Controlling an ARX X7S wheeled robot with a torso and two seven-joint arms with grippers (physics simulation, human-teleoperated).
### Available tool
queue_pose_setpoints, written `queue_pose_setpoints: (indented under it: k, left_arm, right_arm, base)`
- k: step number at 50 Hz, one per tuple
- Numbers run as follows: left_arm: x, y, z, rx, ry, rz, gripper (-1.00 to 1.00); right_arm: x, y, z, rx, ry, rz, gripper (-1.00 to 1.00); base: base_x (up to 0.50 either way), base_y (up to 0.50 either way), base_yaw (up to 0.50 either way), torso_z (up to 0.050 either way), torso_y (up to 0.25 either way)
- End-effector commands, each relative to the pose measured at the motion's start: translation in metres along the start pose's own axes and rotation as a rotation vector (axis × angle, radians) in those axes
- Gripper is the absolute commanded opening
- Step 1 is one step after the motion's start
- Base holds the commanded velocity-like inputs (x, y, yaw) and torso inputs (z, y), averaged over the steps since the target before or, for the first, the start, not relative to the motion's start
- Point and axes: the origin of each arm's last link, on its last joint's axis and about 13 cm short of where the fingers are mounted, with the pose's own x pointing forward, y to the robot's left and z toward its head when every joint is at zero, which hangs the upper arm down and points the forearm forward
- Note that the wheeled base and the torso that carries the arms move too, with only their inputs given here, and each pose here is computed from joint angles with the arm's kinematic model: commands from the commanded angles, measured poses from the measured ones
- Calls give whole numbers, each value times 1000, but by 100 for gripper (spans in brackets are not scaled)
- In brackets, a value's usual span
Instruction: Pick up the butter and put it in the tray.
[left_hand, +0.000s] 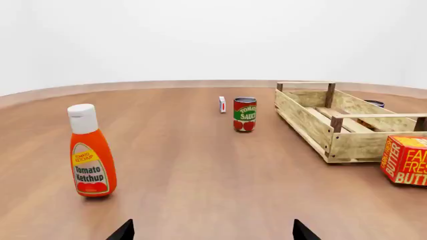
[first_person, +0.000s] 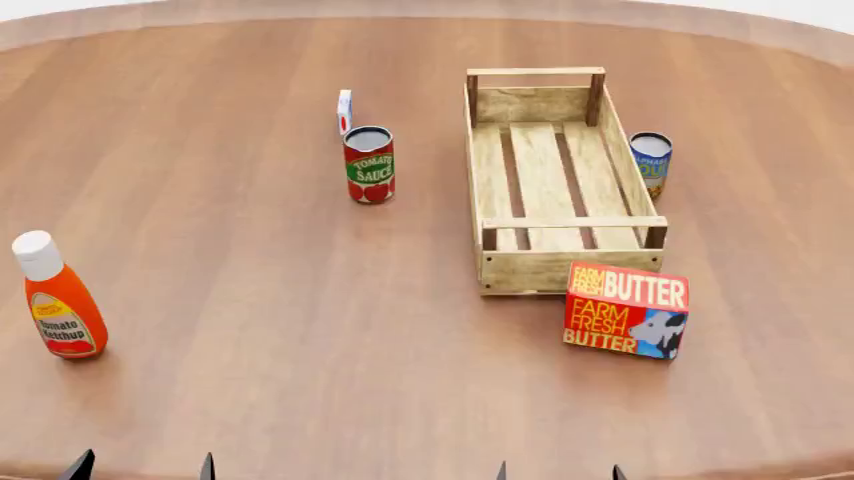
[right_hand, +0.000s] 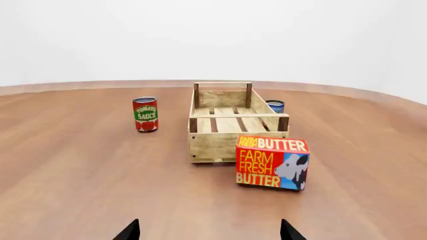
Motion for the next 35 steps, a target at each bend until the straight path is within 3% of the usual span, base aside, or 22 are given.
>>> queue_pose_setpoints:
  k: [1,5,6,15,27,35]
  left_arm:
    - [0,0,0,3,-2,2,100]
    - [0,1,2,0,0,8,100]
    - [2,2,1,32,2,47,100]
    - [-1,2,10,-8,-22,15,100]
    - [-17,6,70,-39,-189,14,100]
    - [-27,8,95,-53,-251,14,100]
  right_arm:
    - [0,1,0,4,6,-3,100]
    - [0,1,-1,6,14,-3,100]
    - [0,1,-1,6,14,-2,100]
    - [-1,2,11,0,-13,9,100]
    - [-19,2,58,-45,-132,5,100]
    - [-26,2,82,-53,-199,4,100]
  base:
    - [0,0,0,0,0]
    - [0,0,0,0,0]
    - [0,0,0,0,0]
    - [0,0,0,0,0]
    - [0,0,0,0,0]
    - [0,0,0,0,0]
